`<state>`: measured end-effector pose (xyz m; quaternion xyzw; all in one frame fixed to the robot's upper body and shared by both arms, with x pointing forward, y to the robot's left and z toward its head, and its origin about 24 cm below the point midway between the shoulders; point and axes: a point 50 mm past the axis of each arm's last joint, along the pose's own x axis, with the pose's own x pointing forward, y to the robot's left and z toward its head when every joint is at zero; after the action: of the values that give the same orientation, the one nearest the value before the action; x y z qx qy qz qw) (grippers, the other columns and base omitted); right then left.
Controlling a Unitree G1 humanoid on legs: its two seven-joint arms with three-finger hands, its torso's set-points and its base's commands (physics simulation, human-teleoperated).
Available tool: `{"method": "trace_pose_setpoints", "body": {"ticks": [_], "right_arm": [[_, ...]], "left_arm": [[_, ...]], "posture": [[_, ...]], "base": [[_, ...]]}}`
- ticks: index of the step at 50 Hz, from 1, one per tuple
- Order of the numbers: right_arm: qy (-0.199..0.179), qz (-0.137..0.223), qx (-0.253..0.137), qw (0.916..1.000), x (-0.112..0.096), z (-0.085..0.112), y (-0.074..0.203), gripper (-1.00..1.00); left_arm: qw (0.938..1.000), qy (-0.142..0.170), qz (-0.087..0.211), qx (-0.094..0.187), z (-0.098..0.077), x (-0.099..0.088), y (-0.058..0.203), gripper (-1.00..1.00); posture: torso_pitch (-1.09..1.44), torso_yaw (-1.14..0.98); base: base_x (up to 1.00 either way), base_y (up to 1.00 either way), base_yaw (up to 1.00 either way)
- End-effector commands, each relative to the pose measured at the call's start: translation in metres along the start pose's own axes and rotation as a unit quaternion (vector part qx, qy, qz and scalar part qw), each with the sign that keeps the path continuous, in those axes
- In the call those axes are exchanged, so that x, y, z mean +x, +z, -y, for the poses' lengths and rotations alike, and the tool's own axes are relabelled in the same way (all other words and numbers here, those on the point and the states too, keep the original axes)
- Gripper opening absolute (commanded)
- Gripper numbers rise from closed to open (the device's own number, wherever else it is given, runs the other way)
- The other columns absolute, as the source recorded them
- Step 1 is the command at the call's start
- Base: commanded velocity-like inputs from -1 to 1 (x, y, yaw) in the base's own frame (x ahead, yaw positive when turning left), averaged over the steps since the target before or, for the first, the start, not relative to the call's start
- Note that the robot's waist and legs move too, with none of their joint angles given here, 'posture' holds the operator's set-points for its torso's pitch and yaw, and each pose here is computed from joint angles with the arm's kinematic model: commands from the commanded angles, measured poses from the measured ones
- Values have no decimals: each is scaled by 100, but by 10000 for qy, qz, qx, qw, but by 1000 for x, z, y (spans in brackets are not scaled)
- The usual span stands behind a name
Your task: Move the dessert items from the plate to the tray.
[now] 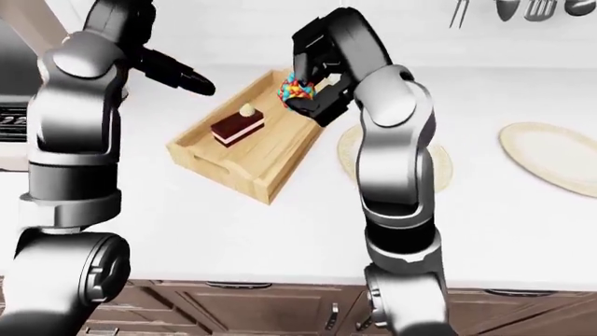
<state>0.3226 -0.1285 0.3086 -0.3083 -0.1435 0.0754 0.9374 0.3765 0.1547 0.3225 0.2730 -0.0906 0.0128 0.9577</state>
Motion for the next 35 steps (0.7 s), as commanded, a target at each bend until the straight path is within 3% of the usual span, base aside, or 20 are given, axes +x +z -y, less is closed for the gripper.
{"method": "trace_pose_setpoints", "body": {"ticks": [1, 10, 21, 35], "right_arm": [[-93, 348, -146, 9992, -4, 4, 16, -98], [328, 415, -101, 9985, -3, -16, 20, -98], [647, 329, -206, 9972, 8, -46, 14, -98], [704, 278, -352, 9965, 14, -66, 0, -100]], "left_arm": [[9996, 136, 266, 10, -20, -6, 23, 100], [9995, 96, 230, 172, -42, -24, 31, 100], [9995, 54, 271, 148, -45, -30, 30, 100], [9995, 48, 273, 134, -41, -30, 24, 100]], "posture": [[0, 0], [0, 0], [0, 0], [0, 0]], "base": [[0, 0, 0], [0, 0, 0], [0, 0, 0], [0, 0, 0]]}}
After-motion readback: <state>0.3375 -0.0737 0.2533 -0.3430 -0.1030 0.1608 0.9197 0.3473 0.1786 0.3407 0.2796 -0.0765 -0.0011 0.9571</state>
